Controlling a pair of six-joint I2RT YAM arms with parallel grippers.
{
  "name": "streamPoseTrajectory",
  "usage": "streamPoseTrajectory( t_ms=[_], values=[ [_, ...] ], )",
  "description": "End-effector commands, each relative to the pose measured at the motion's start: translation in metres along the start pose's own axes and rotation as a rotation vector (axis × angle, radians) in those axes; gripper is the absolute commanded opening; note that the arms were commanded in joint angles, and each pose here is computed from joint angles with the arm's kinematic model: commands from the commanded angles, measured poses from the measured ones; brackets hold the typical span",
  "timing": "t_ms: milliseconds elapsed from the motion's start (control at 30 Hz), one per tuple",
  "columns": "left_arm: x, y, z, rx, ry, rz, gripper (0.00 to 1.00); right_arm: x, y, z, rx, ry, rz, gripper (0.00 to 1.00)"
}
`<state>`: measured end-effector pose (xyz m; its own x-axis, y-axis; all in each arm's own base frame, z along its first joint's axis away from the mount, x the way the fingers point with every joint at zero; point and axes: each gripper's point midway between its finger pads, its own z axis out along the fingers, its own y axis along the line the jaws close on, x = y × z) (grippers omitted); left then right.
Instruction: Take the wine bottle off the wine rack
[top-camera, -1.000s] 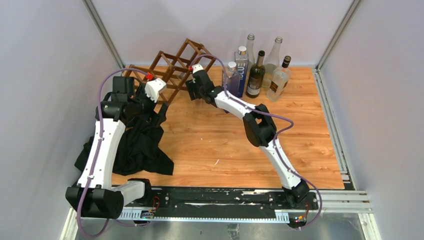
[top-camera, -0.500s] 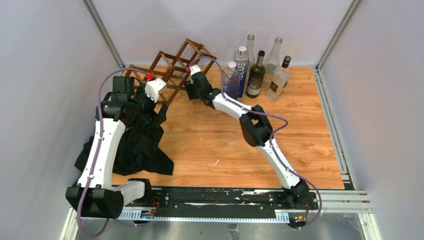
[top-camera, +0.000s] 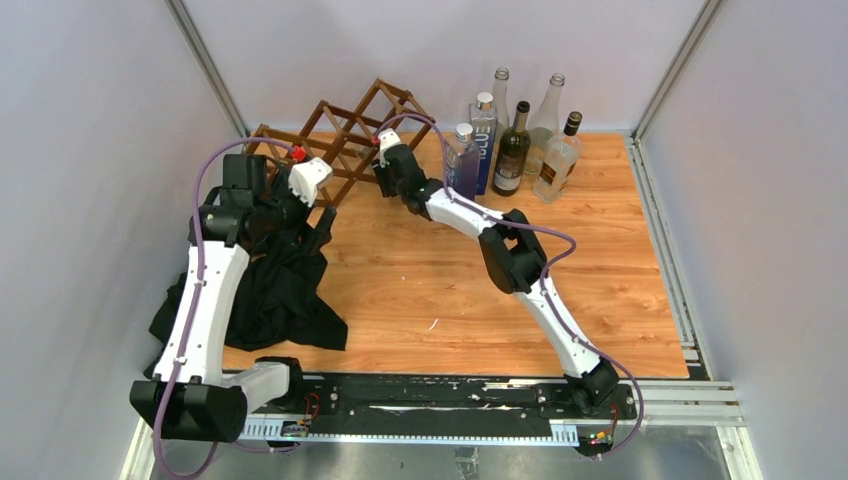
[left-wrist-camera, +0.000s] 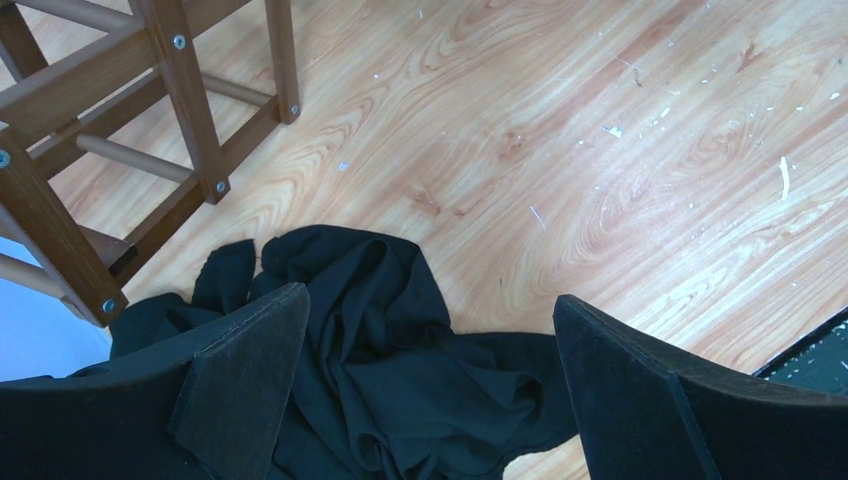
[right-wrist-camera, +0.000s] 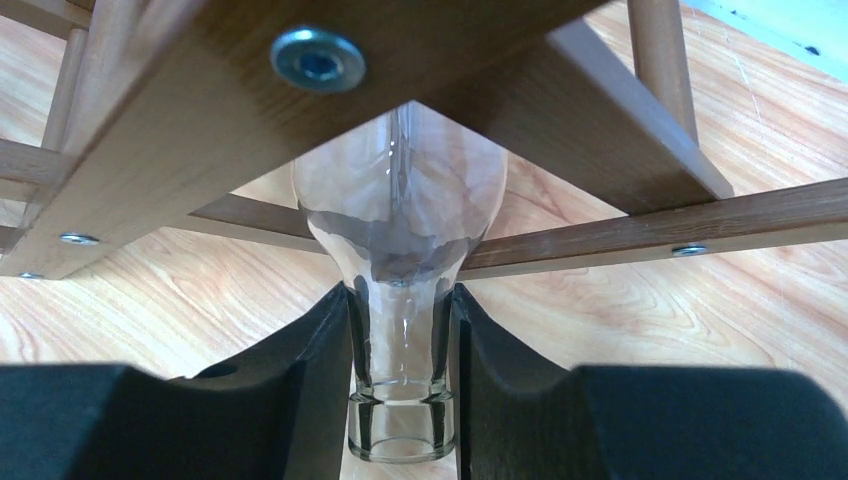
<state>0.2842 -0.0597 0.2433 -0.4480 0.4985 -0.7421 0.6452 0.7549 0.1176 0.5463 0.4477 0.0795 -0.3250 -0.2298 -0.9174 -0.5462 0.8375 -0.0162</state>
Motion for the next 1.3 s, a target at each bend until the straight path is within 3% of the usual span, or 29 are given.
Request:
streamPoseTrajectory(
  t_ms=[0,200,500,900,1267],
  values=[
    [0.0,-0.002,-0.004,-0.001,-0.025,0.043,0.97,-0.009,0.017,-0.022,-0.042,-0.003,-0.007,0.0],
    [0.007,-0.008,-0.002,0.023,-0.026,0.105,0.96,-0.011,0.035,-0.055,-0.069,-0.018,-0.012,0.0],
    [0.032,-0.007,0.029,0.081,0.034,0.13,0.86,0.006,0.056,-0.093,-0.122,0.057,0.156,0.0],
    [0.035,0.005,0.058,0.08,0.025,0.127,0.82,0.035,0.063,-0.149,-0.132,0.071,0.274,0.0],
    [0.031,0.005,0.063,0.086,0.004,0.188,0.85,0.058,0.076,-0.215,-0.193,0.127,0.394,0.0]
  ],
)
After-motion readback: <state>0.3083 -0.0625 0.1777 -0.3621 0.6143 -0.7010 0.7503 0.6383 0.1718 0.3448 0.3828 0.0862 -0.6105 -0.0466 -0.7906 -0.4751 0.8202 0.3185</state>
